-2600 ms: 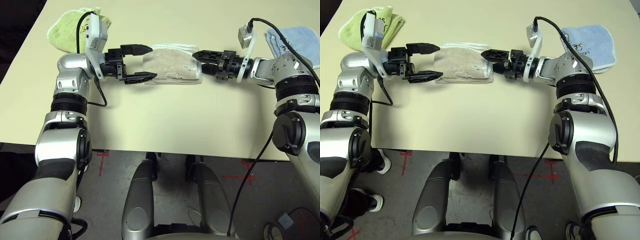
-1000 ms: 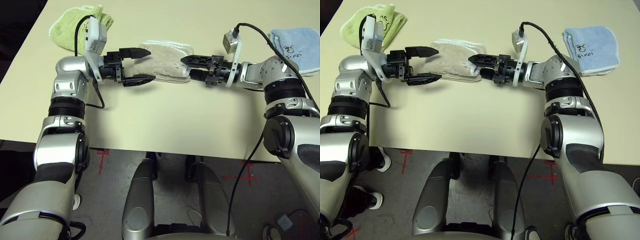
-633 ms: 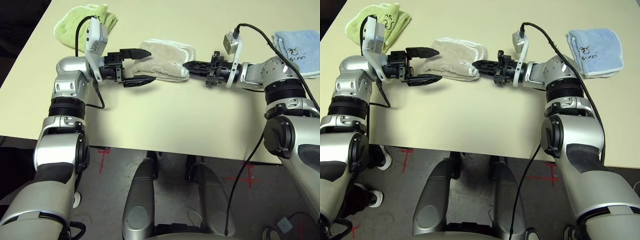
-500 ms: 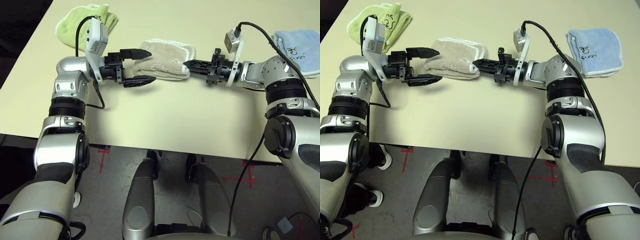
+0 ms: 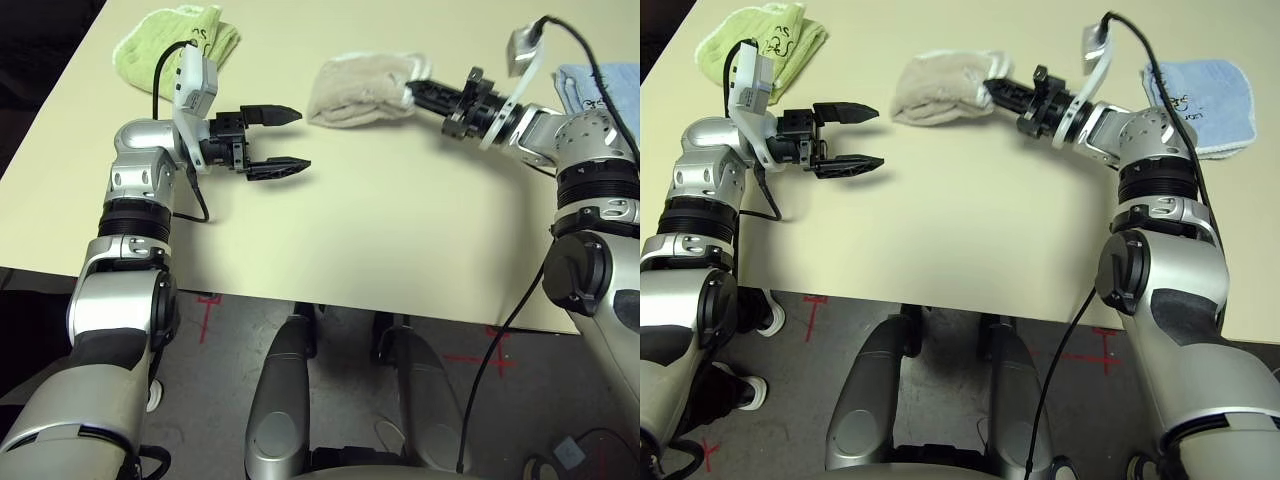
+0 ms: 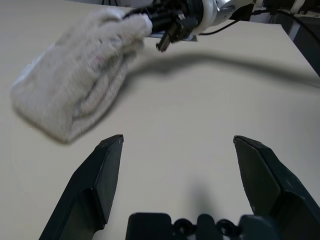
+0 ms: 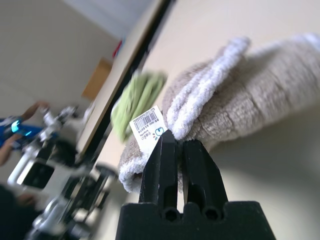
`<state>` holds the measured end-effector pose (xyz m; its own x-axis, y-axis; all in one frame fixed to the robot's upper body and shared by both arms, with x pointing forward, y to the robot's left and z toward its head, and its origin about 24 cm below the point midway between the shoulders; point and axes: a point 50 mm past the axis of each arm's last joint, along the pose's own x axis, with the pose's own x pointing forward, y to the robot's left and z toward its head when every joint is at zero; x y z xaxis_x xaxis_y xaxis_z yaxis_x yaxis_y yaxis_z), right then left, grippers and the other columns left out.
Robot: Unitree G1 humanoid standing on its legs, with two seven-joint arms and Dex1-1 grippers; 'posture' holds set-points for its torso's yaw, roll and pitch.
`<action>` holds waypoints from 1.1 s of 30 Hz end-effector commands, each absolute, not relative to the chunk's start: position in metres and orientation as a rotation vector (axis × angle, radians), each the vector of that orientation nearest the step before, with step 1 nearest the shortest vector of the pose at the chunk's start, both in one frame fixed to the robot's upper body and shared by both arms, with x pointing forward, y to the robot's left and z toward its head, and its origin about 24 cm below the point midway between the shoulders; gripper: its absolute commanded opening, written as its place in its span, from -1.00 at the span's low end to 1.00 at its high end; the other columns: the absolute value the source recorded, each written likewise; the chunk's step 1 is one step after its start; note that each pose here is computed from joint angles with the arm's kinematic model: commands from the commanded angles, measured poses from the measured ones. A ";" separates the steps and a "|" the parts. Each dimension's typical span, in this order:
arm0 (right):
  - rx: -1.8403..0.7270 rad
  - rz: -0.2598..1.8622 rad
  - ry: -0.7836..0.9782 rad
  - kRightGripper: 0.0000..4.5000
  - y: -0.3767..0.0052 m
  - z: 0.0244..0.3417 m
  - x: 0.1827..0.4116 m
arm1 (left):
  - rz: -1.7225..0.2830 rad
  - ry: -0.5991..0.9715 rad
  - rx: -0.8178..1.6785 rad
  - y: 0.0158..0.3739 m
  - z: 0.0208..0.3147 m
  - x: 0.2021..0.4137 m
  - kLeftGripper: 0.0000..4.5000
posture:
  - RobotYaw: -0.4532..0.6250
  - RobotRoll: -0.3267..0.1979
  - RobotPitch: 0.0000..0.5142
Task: Fold the towel and set it aside.
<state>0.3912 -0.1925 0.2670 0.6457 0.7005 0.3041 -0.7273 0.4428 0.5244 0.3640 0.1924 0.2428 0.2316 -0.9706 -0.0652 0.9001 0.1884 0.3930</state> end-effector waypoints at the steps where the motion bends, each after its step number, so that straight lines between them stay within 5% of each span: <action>1: 0.619 0.832 -0.319 -0.99 -0.215 0.296 0.387 | -1.309 -0.216 0.393 0.196 0.240 0.365 1.00 | 0.01 0.25 0.43; 12: 0.362 0.433 -0.650 -0.99 -0.279 0.325 0.376 | -1.305 -0.219 0.395 0.194 0.240 0.367 1.00 | -0.05 0.25 0.40; 33: 0.268 0.165 -0.573 -0.99 -0.331 0.292 0.367 | -1.279 -0.229 0.376 0.199 0.238 0.366 1.00 | -0.05 0.25 0.44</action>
